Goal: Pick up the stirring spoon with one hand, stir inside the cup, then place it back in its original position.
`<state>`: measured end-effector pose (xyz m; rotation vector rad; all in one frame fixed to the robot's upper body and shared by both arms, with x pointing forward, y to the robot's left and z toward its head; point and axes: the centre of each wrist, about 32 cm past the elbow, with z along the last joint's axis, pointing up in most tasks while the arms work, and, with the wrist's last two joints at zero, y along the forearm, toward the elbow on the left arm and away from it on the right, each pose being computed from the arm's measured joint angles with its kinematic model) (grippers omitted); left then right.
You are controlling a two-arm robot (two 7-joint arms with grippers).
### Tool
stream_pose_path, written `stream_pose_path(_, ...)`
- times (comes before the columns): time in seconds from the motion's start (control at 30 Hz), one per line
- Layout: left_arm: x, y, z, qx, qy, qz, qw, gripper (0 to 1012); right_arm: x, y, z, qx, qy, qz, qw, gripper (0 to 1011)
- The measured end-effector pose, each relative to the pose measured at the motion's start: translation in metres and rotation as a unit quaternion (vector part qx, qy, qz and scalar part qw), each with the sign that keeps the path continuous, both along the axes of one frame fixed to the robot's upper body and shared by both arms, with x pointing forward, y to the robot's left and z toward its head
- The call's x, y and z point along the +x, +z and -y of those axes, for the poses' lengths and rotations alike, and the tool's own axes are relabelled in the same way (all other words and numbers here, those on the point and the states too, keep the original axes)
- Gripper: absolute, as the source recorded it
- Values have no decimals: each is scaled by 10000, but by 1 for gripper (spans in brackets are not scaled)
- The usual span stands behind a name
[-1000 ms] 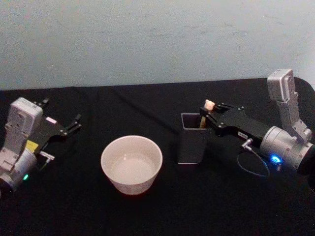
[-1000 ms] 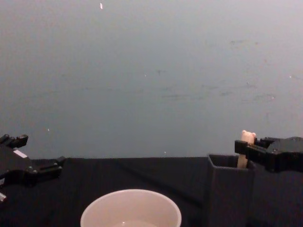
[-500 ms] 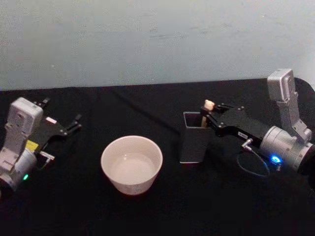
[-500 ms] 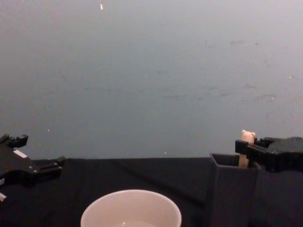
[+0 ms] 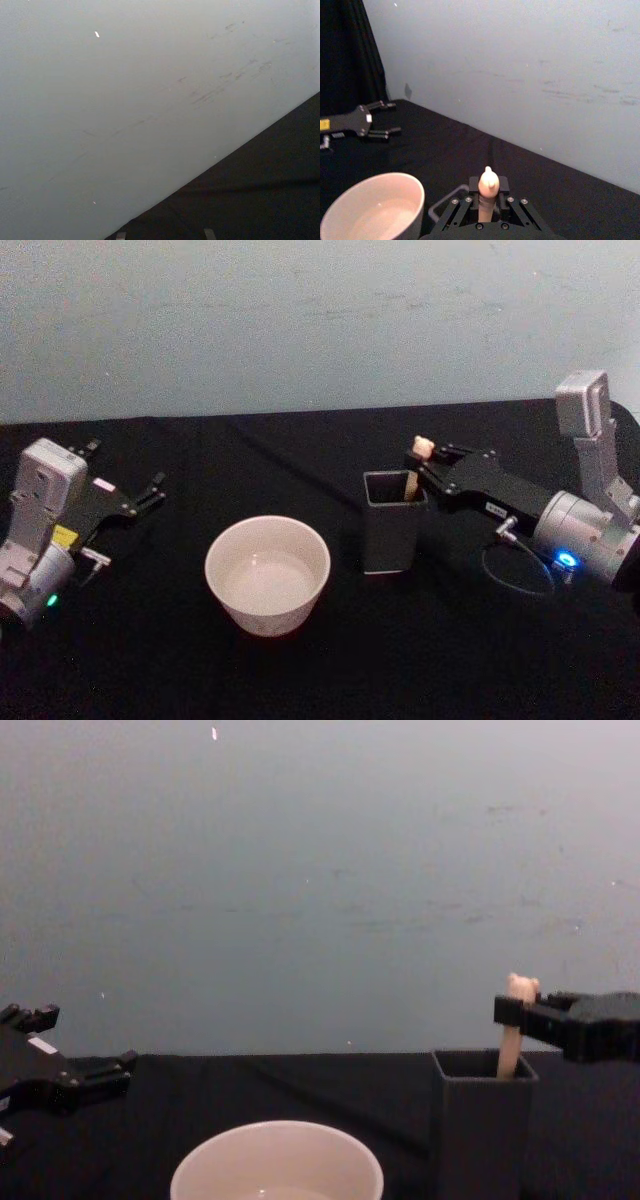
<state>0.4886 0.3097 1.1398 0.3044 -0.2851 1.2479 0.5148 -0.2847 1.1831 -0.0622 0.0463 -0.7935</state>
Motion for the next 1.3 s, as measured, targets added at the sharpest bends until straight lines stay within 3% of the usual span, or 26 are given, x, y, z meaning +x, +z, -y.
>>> stream_pose_path(0.53, 0, 0, 0, 0, 0, 0, 10000, 1001, -54, 345, 60, 552, 136, 94, 9983, 213)
stream_pose_path(1.3, 0, 0, 0, 0, 0, 0, 10000, 1002, -51, 697, 39, 1017, 165, 375, 9940, 213)
